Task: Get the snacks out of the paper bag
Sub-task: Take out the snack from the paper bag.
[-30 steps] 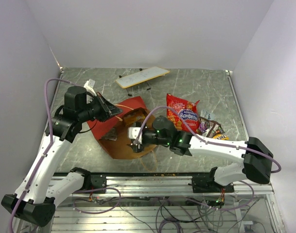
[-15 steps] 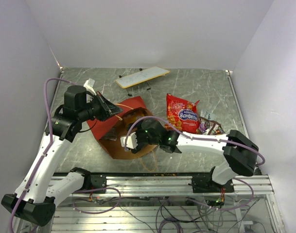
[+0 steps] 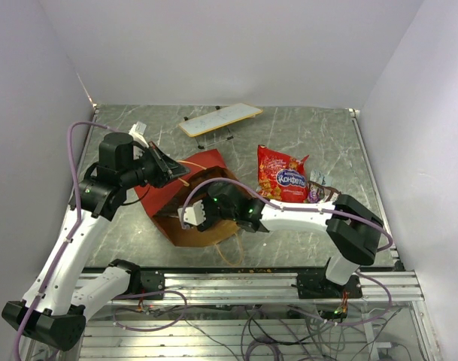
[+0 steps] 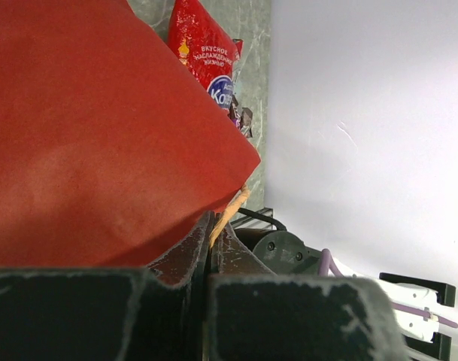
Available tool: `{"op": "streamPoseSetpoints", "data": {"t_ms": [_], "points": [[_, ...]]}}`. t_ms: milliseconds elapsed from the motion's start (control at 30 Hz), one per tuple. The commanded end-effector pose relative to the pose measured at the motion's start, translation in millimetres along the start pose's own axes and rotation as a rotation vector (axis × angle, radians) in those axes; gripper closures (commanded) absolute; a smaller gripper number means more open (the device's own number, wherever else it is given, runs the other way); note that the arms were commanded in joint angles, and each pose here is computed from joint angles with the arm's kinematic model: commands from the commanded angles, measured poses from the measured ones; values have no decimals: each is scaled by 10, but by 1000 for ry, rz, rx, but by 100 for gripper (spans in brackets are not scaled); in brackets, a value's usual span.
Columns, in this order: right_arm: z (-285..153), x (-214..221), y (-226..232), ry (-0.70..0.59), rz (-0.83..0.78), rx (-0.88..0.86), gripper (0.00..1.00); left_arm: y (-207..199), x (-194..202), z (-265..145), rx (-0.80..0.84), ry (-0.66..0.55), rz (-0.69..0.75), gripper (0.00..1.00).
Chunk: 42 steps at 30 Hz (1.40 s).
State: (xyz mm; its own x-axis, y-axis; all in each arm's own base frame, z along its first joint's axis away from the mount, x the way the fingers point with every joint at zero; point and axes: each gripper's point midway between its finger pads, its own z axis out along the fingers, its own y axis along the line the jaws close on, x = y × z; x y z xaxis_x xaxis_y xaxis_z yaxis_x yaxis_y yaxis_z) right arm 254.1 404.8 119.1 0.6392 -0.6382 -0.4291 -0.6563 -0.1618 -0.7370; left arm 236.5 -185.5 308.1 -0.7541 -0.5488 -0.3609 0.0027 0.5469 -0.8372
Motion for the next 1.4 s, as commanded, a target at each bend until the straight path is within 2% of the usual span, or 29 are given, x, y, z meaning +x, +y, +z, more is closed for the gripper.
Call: {"op": "streamPoseSetpoints", "data": {"t_ms": [0, 100, 500, 667, 900, 1033, 1233, 1367], "points": [[61, -107, -245, -28, 59, 63, 24, -139, -59, -48, 45, -30, 9, 93], [63, -180, -263, -62, 84, 60, 25, -194, -98, -32, 55, -31, 22, 93], [9, 44, -130, -6, 68, 8, 25, -199, -96, -68, 41, -22, 70, 93], [80, 54, -124, -26, 92, -30, 25, -174, -66, -37, 44, -7, 71, 93], [234, 135, -81, 6, 83, -58, 24, -149, -41, 12, 35, 23, 70, 93], [374, 212, -60, 24, 80, -38, 23, -204, -89, -34, 47, -5, 90, 93], [585, 227, -164, 25, 168, 9, 24, -260, -67, 13, 55, 45, 85, 93], [667, 381, -160, 93, 154, 37, 24, -216, -87, 34, 26, 42, 85, 93]]}}
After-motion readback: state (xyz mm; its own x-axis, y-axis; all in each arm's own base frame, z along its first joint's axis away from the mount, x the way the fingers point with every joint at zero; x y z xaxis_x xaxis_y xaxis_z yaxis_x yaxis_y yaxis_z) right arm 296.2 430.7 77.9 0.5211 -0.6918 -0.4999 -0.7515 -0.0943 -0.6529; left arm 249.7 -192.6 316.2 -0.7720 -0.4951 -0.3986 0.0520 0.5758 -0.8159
